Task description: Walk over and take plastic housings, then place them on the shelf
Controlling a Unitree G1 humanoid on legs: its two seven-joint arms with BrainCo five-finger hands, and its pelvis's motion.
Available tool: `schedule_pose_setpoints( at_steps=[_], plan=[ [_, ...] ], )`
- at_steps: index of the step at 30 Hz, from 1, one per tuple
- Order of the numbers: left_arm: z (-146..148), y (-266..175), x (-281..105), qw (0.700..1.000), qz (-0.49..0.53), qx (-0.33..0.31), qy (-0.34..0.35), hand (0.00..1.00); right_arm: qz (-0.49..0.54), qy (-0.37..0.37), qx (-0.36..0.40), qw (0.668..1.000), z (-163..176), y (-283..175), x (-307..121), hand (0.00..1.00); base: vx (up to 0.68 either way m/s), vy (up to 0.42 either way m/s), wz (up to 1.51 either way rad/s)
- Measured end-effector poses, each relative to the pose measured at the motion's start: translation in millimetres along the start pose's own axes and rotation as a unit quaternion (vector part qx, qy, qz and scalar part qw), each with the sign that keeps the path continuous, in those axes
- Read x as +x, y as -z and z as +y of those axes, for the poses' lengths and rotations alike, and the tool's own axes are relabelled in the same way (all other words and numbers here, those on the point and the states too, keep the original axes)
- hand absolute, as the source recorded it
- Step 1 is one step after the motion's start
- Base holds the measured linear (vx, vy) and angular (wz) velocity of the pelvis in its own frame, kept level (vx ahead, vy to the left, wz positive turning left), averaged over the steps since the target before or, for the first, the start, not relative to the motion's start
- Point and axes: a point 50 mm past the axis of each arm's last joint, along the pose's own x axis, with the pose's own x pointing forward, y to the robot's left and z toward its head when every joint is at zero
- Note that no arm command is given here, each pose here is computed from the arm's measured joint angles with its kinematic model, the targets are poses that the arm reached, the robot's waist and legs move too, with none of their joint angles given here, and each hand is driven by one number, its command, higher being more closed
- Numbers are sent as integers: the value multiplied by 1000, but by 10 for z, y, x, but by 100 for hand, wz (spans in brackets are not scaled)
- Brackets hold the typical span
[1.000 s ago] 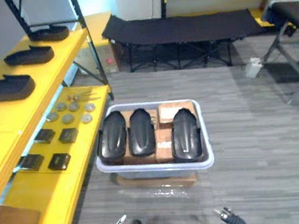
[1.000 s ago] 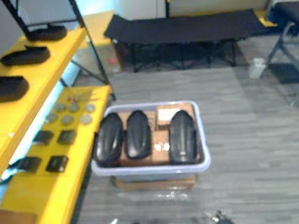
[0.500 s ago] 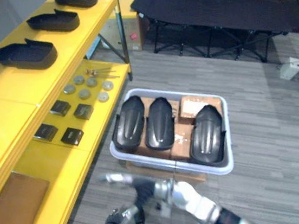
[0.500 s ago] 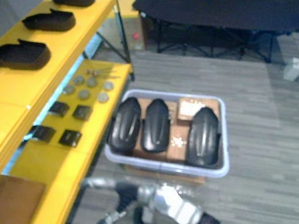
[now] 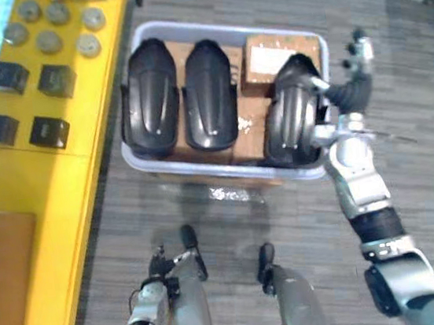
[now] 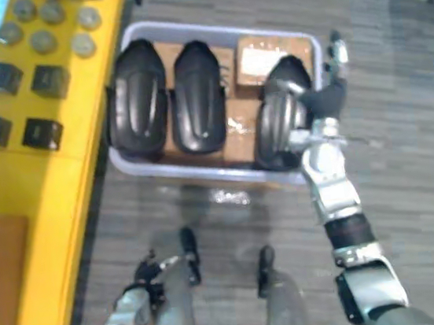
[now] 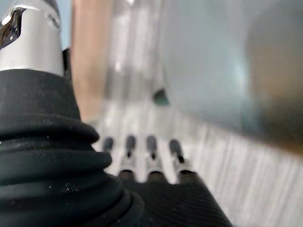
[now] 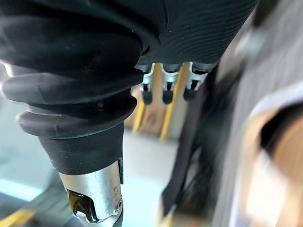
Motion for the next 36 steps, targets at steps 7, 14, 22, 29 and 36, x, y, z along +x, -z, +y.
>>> schedule_pose_setpoints(
  at_steps=[7,14,22,29,36],
  plan=[
    [10,-109,33,1000,-19,-7,-11,0,59,120,-38,990,-439,269,150,0,-43,23,4],
    [-15,-169,43,999,-34,-12,-8,0,82,224,-49,970,-882,297,316,0,19,19,15],
    [-150,-164,16,994,-39,-96,17,0,138,240,-54,959,-1153,486,317,0,41,-1,13],
    [-230,-192,-11,991,-54,-117,35,0,161,204,-48,964,-1170,567,308,0,9,-44,14],
    [-258,-208,-27,981,-58,-167,77,0,173,167,-68,968,-1097,559,352,0,-30,-29,6]
  ],
)
